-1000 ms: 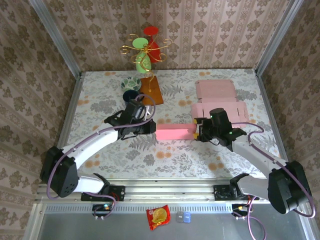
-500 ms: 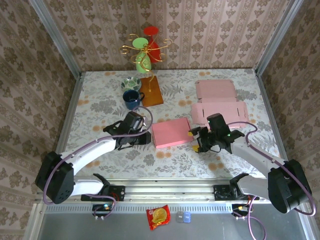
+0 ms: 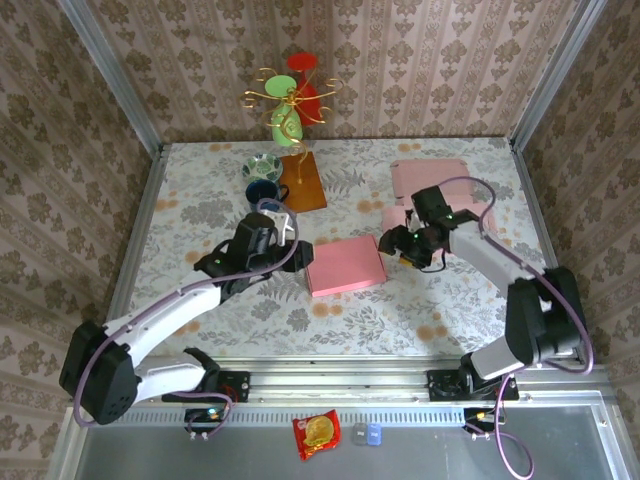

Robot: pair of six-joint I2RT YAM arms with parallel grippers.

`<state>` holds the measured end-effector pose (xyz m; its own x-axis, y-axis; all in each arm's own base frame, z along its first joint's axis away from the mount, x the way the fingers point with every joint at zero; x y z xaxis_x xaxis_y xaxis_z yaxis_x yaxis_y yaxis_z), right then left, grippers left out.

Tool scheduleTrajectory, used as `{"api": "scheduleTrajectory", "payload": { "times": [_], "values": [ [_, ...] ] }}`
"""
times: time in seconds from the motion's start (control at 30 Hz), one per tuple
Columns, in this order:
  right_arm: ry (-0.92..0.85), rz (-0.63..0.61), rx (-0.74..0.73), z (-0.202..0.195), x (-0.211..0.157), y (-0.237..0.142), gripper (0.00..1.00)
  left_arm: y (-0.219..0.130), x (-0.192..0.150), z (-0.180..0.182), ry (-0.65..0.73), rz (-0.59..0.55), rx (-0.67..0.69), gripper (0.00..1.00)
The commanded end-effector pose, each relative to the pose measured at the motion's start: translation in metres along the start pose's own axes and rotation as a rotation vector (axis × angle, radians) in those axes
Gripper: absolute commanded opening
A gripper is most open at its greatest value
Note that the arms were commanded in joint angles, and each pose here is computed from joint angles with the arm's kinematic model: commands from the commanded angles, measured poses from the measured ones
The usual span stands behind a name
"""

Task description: Fold the paper box

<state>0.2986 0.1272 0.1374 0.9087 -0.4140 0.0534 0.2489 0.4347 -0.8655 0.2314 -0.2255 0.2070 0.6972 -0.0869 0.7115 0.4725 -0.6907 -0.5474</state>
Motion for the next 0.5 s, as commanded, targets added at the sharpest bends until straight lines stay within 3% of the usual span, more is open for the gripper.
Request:
{"api": "scheduleTrajectory", "payload": {
  "times": [0.0, 0.27, 0.47],
  "values": [
    [-0.208, 0.078, -0.064, -0.005, 0.003, 0.013, 0.63, -0.007, 0.016, -0.003, 0.071, -0.104, -0.048, 0.36],
    [-0.234, 0.168, -0.009, 0.005, 0.007, 0.048, 0.62, -0.028, 0.012, 0.015, 0.035, -0.140, 0.046, 0.35],
    [-0.262, 0.222, -0.014, 0.017, -0.003, 0.074, 0.56, -0.043, 0.002, 0.029, 0.003, -0.143, 0.152, 0.32]
  ]
}}
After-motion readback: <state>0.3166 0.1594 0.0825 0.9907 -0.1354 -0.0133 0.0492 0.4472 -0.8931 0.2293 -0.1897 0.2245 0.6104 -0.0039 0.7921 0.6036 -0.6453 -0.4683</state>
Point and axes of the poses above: each hand's point on the last joint's axis, 136 mm out from that joint toward the fingers, its own y axis out along the fingers, its own z axis along the line the jaws close on, x = y × z, the point moved 5 cm from there along -y, back along the fingers, and after that the axes turned 9 degrees about y, right-handed, at the moved point
